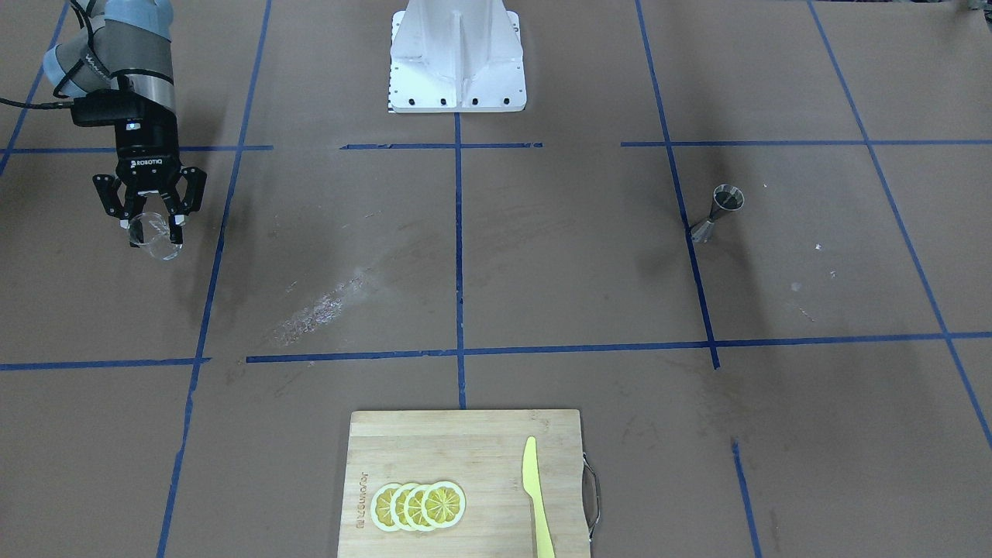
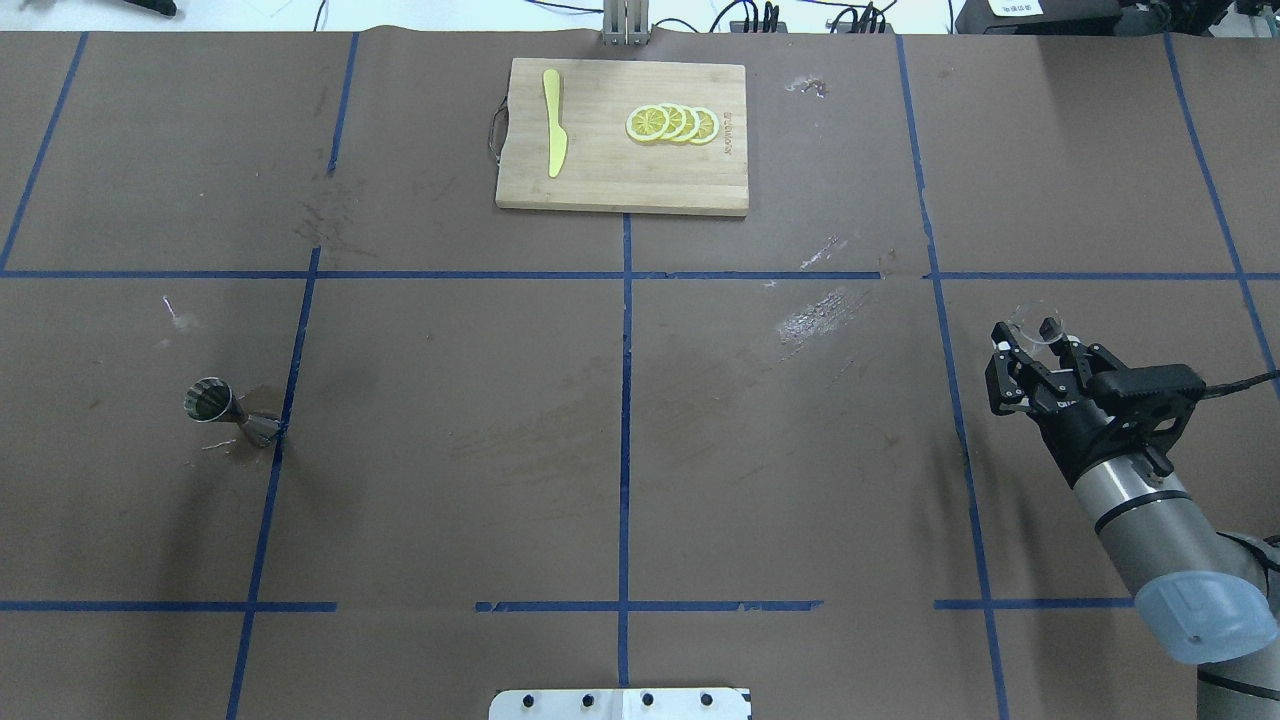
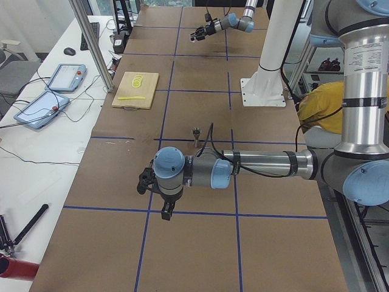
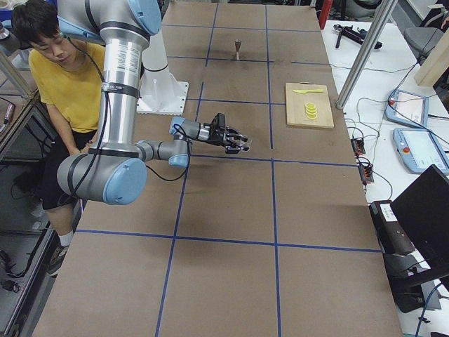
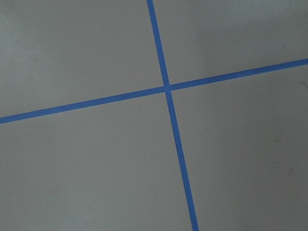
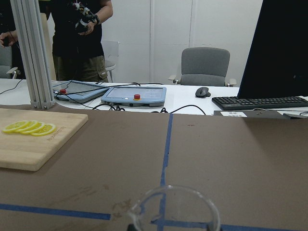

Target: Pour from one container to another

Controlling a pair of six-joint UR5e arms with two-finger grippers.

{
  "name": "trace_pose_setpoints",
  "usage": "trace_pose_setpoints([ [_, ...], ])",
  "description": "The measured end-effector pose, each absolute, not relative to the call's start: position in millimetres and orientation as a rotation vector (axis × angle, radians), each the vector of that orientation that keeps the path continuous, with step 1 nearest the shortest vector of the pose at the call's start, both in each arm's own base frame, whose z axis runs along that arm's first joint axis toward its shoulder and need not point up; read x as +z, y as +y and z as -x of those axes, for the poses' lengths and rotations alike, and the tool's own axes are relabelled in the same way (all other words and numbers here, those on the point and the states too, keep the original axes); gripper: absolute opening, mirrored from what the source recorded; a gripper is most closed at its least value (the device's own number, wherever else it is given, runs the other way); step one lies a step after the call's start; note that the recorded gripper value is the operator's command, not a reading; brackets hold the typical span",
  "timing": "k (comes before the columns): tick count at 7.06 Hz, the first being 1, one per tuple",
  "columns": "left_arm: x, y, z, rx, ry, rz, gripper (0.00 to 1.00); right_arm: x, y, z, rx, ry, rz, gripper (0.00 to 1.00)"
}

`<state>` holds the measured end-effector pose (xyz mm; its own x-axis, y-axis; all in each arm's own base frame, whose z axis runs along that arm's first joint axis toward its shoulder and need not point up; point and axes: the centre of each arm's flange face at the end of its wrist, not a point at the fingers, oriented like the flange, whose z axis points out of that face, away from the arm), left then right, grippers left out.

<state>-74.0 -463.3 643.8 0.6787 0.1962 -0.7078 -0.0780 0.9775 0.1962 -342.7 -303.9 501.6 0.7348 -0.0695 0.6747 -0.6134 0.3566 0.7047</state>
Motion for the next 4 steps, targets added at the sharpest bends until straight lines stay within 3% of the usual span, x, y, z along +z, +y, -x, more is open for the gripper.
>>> trace_pose_setpoints([
  [4,643.5,-464.2,74.1,0.156,0.803,-0.155,1.0,534.4,-283.2,379.2,0.366,-0.646,-1.202,0.0],
])
